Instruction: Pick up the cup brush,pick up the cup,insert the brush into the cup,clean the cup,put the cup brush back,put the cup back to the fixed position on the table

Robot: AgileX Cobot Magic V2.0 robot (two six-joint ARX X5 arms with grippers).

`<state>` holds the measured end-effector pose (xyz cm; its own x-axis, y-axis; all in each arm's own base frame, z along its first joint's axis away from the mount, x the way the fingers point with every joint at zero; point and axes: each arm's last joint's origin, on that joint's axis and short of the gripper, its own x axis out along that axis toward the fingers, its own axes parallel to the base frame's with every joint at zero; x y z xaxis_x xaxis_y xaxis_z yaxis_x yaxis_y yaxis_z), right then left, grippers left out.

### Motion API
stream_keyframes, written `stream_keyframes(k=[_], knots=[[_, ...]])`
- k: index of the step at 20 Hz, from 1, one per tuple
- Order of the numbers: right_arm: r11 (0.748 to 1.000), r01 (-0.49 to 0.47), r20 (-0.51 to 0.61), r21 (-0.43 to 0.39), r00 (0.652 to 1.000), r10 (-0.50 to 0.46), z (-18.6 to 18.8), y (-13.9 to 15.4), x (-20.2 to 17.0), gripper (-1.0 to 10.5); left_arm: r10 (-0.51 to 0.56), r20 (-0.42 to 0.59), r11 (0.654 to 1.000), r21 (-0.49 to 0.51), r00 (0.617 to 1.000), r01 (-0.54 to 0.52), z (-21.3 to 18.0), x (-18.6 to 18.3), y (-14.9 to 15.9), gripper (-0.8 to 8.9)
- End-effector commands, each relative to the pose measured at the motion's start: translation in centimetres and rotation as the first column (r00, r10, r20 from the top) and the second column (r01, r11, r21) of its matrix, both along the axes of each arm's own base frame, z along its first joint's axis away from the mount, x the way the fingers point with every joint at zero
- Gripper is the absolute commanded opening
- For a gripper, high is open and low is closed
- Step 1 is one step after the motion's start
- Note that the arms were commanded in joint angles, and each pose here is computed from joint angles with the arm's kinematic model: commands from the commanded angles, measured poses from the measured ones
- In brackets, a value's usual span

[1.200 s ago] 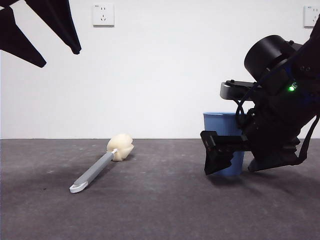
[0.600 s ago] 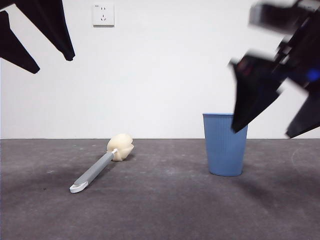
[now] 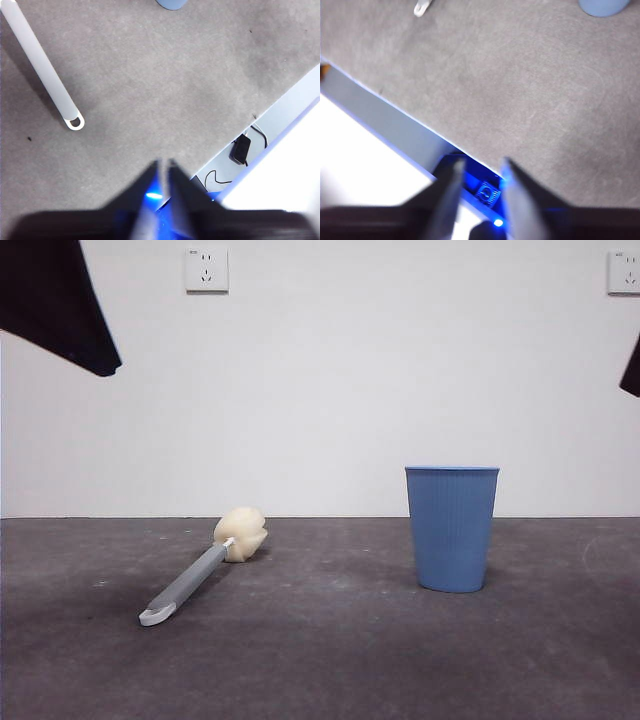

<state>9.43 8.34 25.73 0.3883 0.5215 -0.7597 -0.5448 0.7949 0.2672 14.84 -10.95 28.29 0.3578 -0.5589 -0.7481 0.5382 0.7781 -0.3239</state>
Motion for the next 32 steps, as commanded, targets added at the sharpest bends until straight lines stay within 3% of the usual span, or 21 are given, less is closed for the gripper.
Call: stream_keyframes(k=[1,12,14,16,18,22,23,24,26,32], knots=[[0.999,0.032,-0.010,0.022,0.999,-0.032,0.2,0.0,0.0,0.0,-0.012,0.011,1.000,0.006,1.000,0.012,0.0,0.0,0.0,-0.03],[0.997,0.073,0.016,-0.003,0.997,-0.073,0.2,-0.1,0.1,0.0,-0.018,0.012,1.000,0.002,1.000,0.018,0.0,-0.1,0.0,-0.03],[0.997,0.073,0.016,-0.003,0.997,-0.073,0.2,-0.1,0.1,0.0,0.018,0.171,0.996,0.082,0.985,-0.032,0.8,0.0,0.9,-0.03],[0.997,0.073,0.017,-0.003,0.997,-0.073,0.2,-0.1,0.1,0.0,0.044,0.329,0.988,0.129,0.943,-0.091,1.9,-0.2,2.3,-0.03],[0.997,0.073,0.017,-0.003,0.997,-0.073,0.2,-0.1,0.1,0.0,0.106,0.505,0.987,0.053,0.856,-0.153,3.0,-0.6,4.2,-0.03],[0.997,0.073,0.017,-0.003,0.997,-0.073,0.2,-0.1,0.1,0.0,0.338,0.750,0.929,-0.169,0.569,-0.329,1.7,-2.5,8.4,-0.03],[0.997,0.073,0.017,-0.003,0.997,-0.073,0.2,-0.1,0.1,0.0,0.370,0.775,0.911,-0.193,0.513,-0.365,0.5,-3.1,9.1,-0.03],[0.997,0.073,0.017,-0.003,0.997,-0.073,0.2,-0.1,0.1,0.0,0.388,0.785,0.898,-0.204,0.482,-0.390,-0.5,-3.5,9.5,-0.03],[0.997,0.073,0.017,-0.003,0.997,-0.073,0.2,-0.1,0.1,0.0,0.414,0.787,0.875,-0.206,0.458,-0.437,-3.2,-4.2,10.1,-0.03],[0.997,0.073,0.017,-0.003,0.997,-0.073,0.2,-0.1,0.1,0.0,0.466,0.743,0.839,-0.198,0.480,-0.507,-10.4,-4.9,10.8,-0.03]])
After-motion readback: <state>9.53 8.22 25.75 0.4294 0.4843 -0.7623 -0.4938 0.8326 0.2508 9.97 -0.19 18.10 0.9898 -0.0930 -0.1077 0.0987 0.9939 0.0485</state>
